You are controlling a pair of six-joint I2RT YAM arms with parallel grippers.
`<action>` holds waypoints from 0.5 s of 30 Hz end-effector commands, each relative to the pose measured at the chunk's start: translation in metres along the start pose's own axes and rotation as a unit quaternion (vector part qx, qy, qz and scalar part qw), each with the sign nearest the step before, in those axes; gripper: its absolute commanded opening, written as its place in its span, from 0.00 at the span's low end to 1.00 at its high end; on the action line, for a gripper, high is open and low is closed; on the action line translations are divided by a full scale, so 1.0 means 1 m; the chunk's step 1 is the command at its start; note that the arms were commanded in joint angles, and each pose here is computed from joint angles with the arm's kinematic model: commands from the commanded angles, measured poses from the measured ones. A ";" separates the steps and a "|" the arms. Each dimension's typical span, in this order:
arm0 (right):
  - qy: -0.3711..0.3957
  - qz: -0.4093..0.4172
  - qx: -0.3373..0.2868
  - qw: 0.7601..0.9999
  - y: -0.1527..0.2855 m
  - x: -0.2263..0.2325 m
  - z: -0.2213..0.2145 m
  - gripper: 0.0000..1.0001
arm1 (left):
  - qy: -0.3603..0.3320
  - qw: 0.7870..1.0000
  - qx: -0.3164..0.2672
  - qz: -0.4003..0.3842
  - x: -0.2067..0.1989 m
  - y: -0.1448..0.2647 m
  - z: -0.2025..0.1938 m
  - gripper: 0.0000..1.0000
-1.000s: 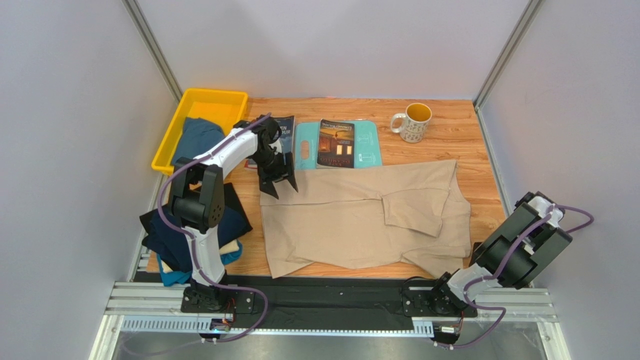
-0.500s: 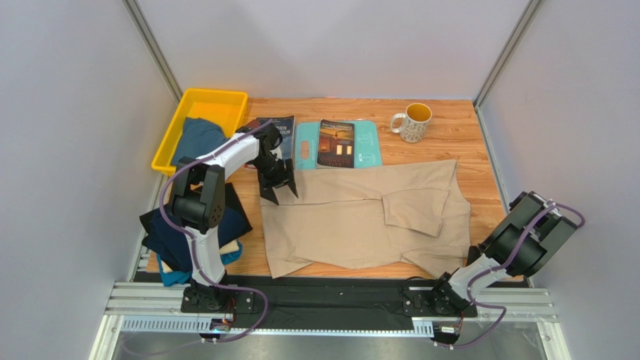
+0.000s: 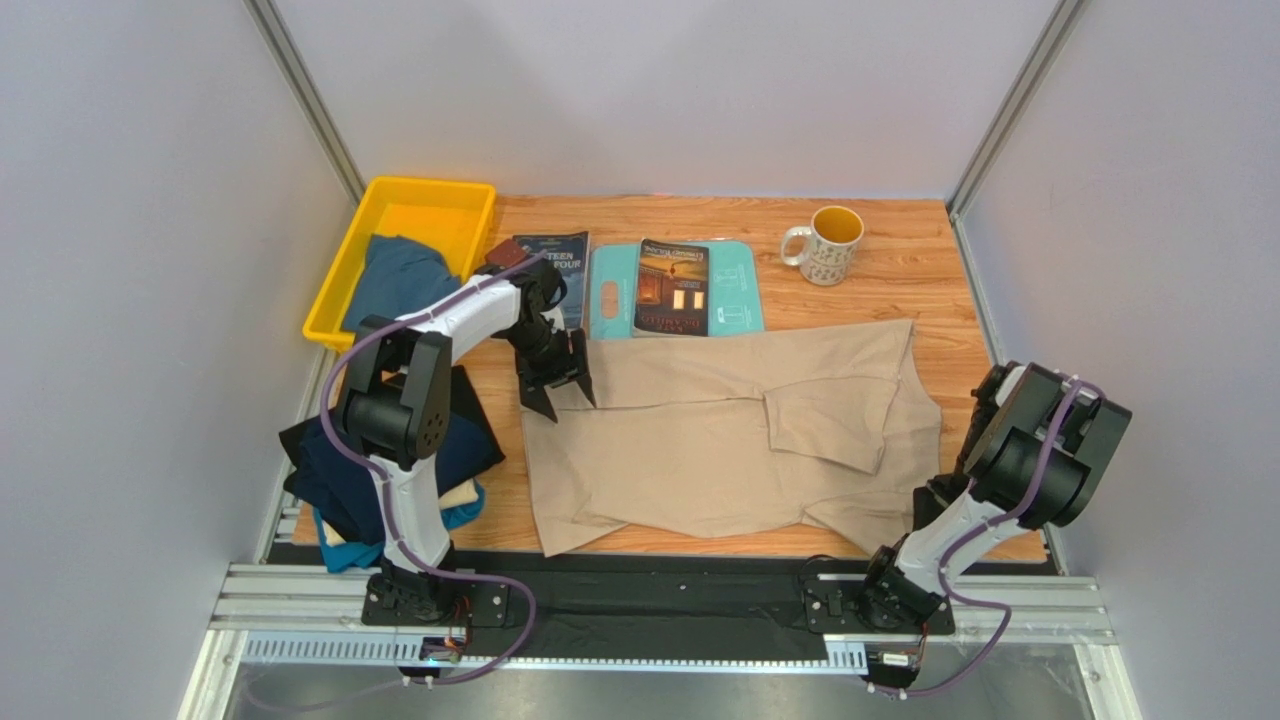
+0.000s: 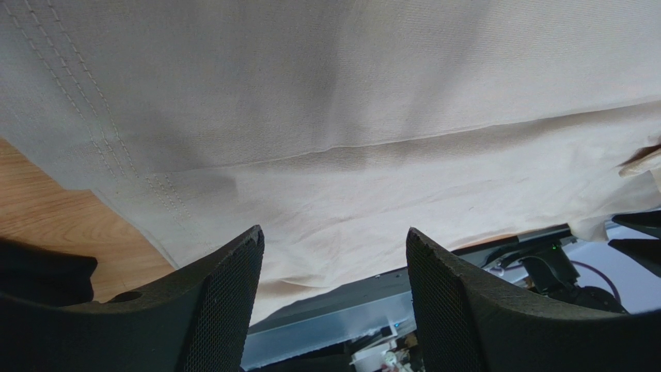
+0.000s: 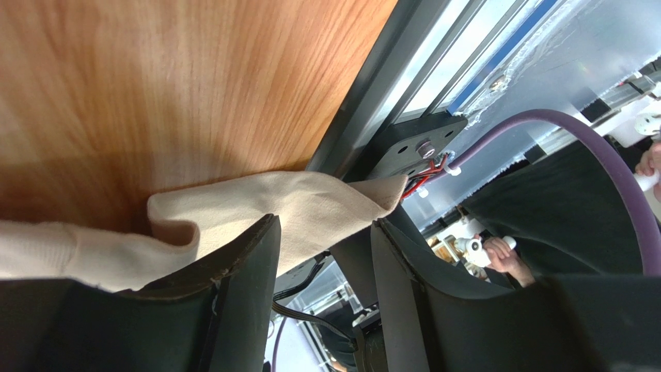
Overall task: Fold and stack the t-shirts
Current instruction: Fold the tshirt
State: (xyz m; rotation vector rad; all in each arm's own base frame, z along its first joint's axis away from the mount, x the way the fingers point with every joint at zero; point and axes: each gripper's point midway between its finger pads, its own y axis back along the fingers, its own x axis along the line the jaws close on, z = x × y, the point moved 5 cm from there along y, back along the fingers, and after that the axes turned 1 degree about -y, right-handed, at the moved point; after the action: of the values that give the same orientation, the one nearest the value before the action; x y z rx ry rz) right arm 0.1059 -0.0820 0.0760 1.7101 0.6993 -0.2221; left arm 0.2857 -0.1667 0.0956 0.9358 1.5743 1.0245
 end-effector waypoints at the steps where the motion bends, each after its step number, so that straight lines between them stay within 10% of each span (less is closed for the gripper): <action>1: -0.001 -0.021 0.007 1.000 0.000 -0.005 0.000 0.52 | -0.006 0.999 -0.028 -0.017 -0.008 0.016 -0.002 0.74; 15: -0.002 0.015 0.013 1.000 0.018 -0.007 -0.003 0.52 | -0.013 0.999 -0.029 -0.019 -0.012 0.018 0.003 0.74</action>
State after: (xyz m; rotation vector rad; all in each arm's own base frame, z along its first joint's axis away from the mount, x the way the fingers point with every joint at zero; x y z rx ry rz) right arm 0.1067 -0.0832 0.0761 1.7275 0.6827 -0.2293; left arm 0.2861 -0.1667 0.0992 0.9226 1.5629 1.0259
